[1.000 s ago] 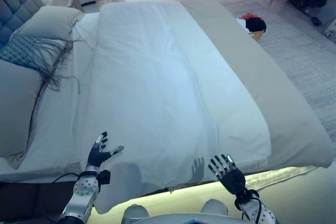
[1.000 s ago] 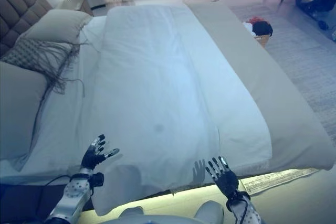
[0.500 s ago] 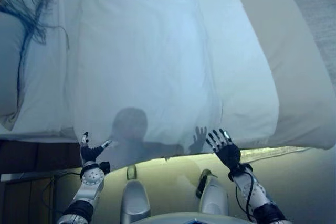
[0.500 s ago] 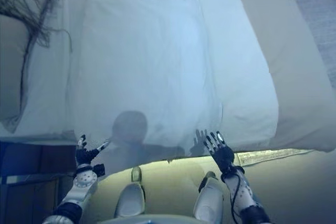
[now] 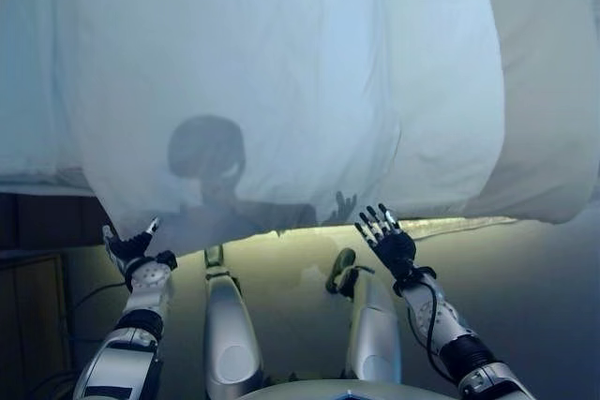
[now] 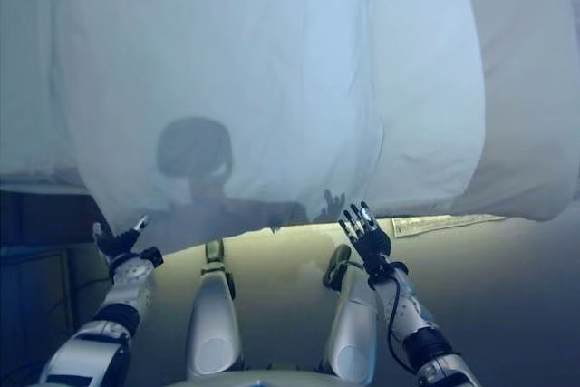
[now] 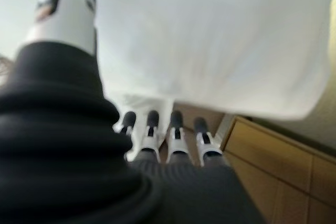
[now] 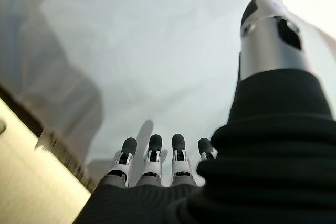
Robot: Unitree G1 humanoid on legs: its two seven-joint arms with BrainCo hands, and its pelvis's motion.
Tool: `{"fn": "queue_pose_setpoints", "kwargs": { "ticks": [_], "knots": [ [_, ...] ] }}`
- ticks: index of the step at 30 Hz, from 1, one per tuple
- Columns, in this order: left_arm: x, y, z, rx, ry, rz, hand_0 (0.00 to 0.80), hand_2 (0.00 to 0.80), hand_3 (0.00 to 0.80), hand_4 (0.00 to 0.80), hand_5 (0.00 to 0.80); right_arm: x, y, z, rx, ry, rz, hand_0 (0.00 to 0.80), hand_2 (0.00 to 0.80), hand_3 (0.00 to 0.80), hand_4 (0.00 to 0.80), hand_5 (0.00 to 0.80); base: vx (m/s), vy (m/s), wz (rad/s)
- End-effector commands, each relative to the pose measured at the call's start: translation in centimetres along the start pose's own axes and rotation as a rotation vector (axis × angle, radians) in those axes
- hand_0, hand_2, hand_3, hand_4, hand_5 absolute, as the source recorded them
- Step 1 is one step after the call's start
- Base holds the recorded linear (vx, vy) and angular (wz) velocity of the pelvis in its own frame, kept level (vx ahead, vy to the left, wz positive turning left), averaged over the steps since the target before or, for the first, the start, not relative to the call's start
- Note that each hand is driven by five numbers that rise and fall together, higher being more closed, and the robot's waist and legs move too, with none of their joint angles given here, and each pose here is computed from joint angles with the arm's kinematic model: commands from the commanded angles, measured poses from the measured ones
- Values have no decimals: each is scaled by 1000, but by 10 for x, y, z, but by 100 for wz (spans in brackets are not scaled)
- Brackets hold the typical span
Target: Make the bed neatly
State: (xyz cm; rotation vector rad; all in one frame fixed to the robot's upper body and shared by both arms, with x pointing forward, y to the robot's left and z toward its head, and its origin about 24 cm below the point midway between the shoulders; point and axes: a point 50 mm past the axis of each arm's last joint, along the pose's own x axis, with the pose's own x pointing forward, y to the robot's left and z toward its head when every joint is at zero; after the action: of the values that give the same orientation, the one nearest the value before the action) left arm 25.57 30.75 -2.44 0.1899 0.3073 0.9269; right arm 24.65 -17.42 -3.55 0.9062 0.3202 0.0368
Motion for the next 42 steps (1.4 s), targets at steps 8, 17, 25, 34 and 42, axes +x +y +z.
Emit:
{"fn": "queue_pose_setpoints", "kwargs": {
  "ticks": [8,17,25,34,42],
  "knots": [
    [48,42,80,-111,-189,174,0,0,0,0,0,9,25,24,71,-160,145,0,0,0,0,0,-58,21,1],
    [60,52,96,-46,-183,225,0,0,0,0,0,14,33,33,91,-191,198,0,0,0,0,0,-17,40,0],
    [68,58,93,70,-114,183,0,0,0,0,0,23,40,48,74,-238,219,0,0,0,0,0,-13,50,2],
    [68,59,75,107,-32,107,800,800,800,800,800,28,42,65,35,-270,220,0,0,0,0,0,-19,62,2],
    [69,63,75,87,-47,95,800,800,800,800,800,28,42,66,50,-279,225,0,0,0,0,0,4,0,0]
  ]
}}
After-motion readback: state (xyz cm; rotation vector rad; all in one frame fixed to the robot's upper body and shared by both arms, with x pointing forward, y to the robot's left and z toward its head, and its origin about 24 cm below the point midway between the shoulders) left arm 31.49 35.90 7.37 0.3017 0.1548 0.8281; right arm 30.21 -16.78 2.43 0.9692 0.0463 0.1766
